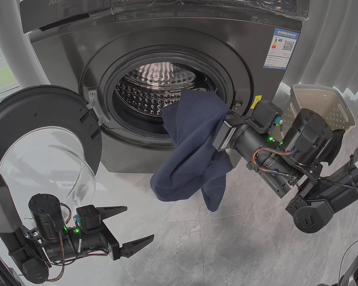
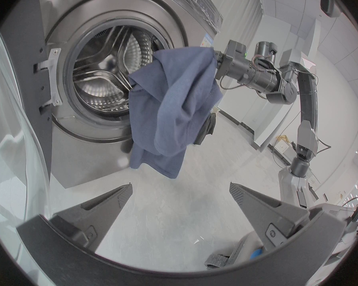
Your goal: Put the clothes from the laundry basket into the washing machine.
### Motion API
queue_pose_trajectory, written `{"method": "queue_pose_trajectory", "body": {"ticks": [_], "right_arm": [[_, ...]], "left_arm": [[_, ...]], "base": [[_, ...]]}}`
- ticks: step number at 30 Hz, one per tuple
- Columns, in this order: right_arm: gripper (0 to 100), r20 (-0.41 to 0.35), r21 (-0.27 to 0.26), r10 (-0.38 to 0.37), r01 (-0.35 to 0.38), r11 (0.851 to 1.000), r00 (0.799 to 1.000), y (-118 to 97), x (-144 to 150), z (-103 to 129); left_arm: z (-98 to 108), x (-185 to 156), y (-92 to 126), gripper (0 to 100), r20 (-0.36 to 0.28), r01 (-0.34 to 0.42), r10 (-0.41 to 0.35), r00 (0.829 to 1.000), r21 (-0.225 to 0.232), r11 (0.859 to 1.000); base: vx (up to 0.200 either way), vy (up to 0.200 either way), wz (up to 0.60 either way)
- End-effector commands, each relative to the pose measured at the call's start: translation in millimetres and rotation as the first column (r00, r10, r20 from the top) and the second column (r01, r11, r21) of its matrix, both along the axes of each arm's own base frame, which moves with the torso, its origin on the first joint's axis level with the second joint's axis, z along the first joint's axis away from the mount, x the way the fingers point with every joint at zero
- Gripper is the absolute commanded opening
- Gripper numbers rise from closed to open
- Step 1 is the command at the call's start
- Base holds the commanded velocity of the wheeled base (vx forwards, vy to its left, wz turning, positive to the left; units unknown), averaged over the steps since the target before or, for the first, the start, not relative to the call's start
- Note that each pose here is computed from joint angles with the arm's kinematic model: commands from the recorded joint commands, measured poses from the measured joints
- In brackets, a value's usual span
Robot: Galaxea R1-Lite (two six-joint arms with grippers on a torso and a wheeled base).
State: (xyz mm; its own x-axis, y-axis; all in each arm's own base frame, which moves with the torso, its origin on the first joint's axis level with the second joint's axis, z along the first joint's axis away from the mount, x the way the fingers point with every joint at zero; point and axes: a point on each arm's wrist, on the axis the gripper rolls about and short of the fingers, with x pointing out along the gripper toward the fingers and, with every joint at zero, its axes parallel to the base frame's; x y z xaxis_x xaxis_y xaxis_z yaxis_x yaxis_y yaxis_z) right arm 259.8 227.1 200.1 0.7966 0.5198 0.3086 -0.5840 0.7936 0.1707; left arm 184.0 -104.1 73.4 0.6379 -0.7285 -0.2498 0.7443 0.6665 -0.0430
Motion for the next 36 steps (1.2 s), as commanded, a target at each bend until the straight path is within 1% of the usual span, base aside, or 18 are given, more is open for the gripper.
{"method": "queue_pose_trajectory", "body": {"ticks": [1, 4, 5, 7, 8, 9, 10, 11, 14, 16, 17, 19, 24, 27, 29, 36], "right_arm": [[0, -0.001, 0.000, 0.004, -0.004, 1.000, 1.000, 1, -1, -1], [0, -0.011, -0.004, 0.015, -0.016, 1.000, 1.000, 3, -4, -3], [0, -0.015, -0.006, 0.020, -0.021, 1.000, 1.000, 4, -6, -4], [0, -0.022, -0.012, 0.022, -0.022, 1.000, 1.000, 3, -7, -6], [0, -0.022, -0.012, 0.022, -0.022, 1.000, 1.000, 3, -7, -6], [0, -0.029, -0.019, 0.022, -0.022, 1.000, 0.999, 1, -9, -7], [0, -0.029, -0.019, 0.022, -0.022, 1.000, 0.999, 1, -9, -7], [0, -0.036, -0.025, 0.022, -0.022, 0.999, 0.999, 1, -10, -10], [0, -0.042, -0.031, 0.023, -0.024, 0.999, 0.999, 0, -11, -12], [0, -0.042, -0.032, 0.022, -0.024, 0.999, 0.999, 0, -11, -12], [0, -0.042, -0.032, 0.022, -0.024, 0.999, 0.999, 0, -11, -12], [0, -0.045, -0.035, 0.031, -0.033, 0.999, 0.998, 2, -13, -13], [0, -0.046, -0.037, 0.037, -0.039, 0.999, 0.998, 4, -15, -12], [0, -0.045, -0.035, 0.041, -0.042, 0.998, 0.998, 4, -16, -11], [0, -0.037, -0.028, 0.050, -0.051, 0.998, 0.998, 5, -19, -8], [0, -0.044, -0.031, 0.084, -0.085, 0.996, 0.995, 12, -29, -9]], "left_arm": [[-9, -5, 2, 100, -0.048, 0.019, -0.018, 0.999, 0.028, 0.999], [-3, 1, -4, 100, -0.006, 0.027, -0.027, 1.000, 0.006, 1.000], [3, 6, -9, 100, 0.023, 0.031, -0.031, 0.999, -0.019, 0.999], [12, 11, -13, 100, 0.069, 0.030, -0.027, 0.997, -0.045, 0.999], [12, 11, -13, 100, 0.069, 0.030, -0.027, 0.997, -0.045, 0.999], [22, 18, -18, 100, 0.112, 0.036, -0.027, 0.993, -0.081, 0.996], [23, 18, -18, 100, 0.118, 0.036, -0.026, 0.993, -0.083, 0.996], [35, 27, -26, 100, 0.163, 0.050, -0.029, 0.986, -0.126, 0.991], [51, 35, -39, 100, 0.219, 0.079, -0.038, 0.975, -0.182, 0.980], [56, 39, -48, 100, 0.235, 0.105, -0.056, 0.970, -0.205, 0.973], [56, 39, -48, 100, 0.235, 0.105, -0.056, 0.970, -0.205, 0.973], [53, 45, -61, 100, 0.234, 0.131, -0.080, 0.969, -0.209, 0.969], [43, 59, -74, 100, 0.225, 0.141, -0.094, 0.970, -0.201, 0.969], [24, 67, -80, 100, 0.188, 0.134, -0.102, 0.977, -0.168, 0.977], [17, 71, -81, 100, 0.176, 0.128, -0.100, 0.979, -0.157, 0.979], [7, 93, -98, 100, 0.191, 0.127, -0.094, 0.977, -0.168, 0.978]], "base": [[0.000, 0.000, 0.00], [0.000, 0.000, 0.00], [0.000, 0.000, 0.00], [0.000, 0.000, 0.00], [0.000, 0.000, 0.00], [0.000, 0.000, 0.00], [0.000, 0.000, 0.00], [0.000, 0.000, 0.00], [0.000, 0.000, 0.00], [0.000, 0.000, 0.00], [0.000, 0.000, 0.00], [0.000, 0.000, 0.00], [0.000, 0.000, 0.00], [0.000, 0.000, 0.00], [0.000, 0.000, 0.00], [0.000, 0.000, 0.00]]}}
